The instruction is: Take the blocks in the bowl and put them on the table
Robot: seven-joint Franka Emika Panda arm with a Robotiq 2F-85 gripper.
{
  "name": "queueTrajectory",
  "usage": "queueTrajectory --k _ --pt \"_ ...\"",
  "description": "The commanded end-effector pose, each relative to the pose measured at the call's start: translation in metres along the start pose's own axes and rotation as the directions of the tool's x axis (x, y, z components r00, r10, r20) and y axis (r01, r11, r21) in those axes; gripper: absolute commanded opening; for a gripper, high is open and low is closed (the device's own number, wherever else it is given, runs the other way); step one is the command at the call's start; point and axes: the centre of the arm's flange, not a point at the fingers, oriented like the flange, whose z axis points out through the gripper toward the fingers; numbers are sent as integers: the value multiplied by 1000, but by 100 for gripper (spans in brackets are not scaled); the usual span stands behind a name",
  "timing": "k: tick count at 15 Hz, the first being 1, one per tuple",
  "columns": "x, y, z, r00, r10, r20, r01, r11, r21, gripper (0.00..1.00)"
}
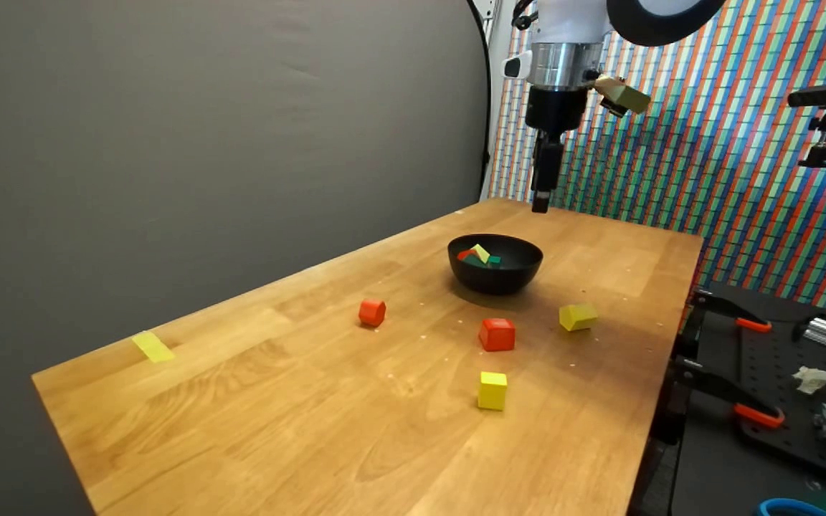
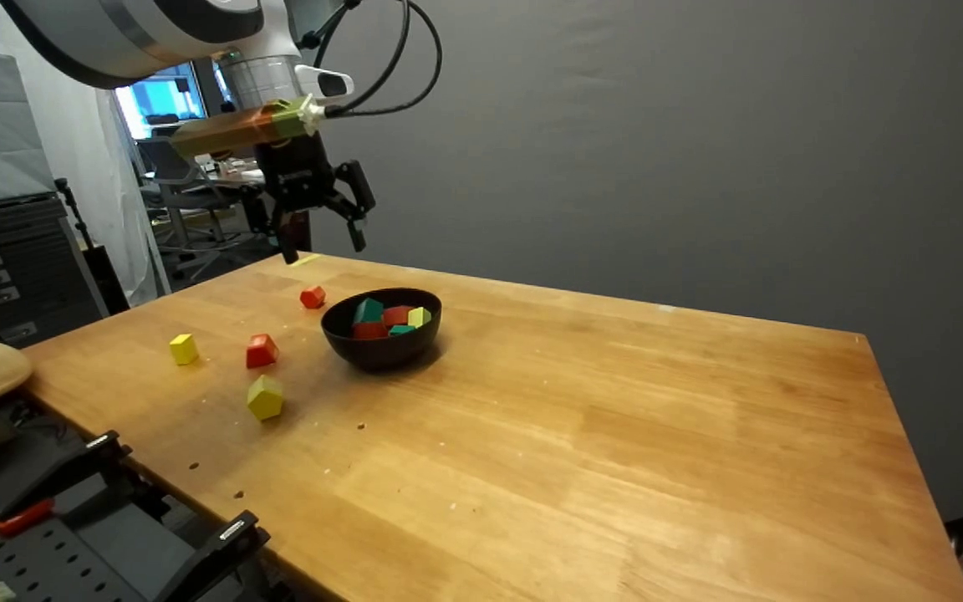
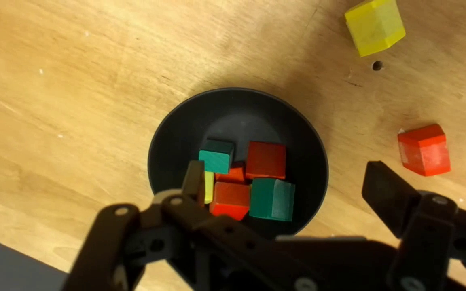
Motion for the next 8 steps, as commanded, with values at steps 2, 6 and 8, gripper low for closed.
queueTrajectory --k 2,6,8 --pt "-1 -1 1 1000 -2 3 2 1000 1 100" --pt "24 24 12 995 89 -36 -93 988 -125 100" --pt "38 38 19 991 114 -63 -121 984 -132 100"
